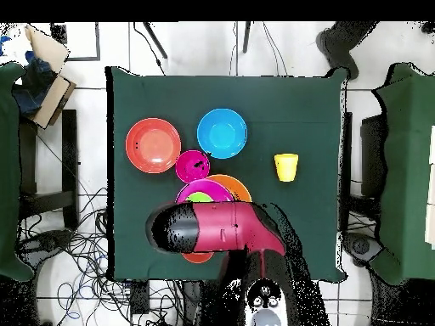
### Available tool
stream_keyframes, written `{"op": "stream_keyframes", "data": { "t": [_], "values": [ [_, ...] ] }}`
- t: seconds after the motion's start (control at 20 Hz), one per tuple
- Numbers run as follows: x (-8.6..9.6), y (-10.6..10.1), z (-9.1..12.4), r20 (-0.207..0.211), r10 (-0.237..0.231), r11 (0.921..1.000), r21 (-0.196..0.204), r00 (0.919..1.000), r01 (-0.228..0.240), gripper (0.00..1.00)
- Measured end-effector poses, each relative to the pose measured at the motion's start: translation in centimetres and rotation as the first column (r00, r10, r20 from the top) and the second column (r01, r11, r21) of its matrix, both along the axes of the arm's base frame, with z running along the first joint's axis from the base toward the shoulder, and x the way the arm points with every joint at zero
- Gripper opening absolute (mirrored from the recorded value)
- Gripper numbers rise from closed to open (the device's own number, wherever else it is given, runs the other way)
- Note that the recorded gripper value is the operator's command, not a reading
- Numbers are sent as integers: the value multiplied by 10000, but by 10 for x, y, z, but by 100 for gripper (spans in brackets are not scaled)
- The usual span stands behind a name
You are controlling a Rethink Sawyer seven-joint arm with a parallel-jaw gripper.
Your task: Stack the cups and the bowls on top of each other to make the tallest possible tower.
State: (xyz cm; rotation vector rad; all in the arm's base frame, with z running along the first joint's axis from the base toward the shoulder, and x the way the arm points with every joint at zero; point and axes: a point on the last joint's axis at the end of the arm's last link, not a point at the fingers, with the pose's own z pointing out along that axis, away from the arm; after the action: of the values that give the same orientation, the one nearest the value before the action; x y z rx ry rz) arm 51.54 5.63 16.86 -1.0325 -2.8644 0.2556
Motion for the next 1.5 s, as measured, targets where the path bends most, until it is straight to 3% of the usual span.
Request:
{"op": "stream_keyframes", "data": {
  "t": [0.25,0.3,1.5],
  "values": [
    [4,-10,16,336,-323,9994,-76,9989,326,0],
    [6,-14,25,538,-457,9989,-116,9975,464,100],
    [8,-32,43,924,-785,9957,-419,9926,826,100]
  ]
}}
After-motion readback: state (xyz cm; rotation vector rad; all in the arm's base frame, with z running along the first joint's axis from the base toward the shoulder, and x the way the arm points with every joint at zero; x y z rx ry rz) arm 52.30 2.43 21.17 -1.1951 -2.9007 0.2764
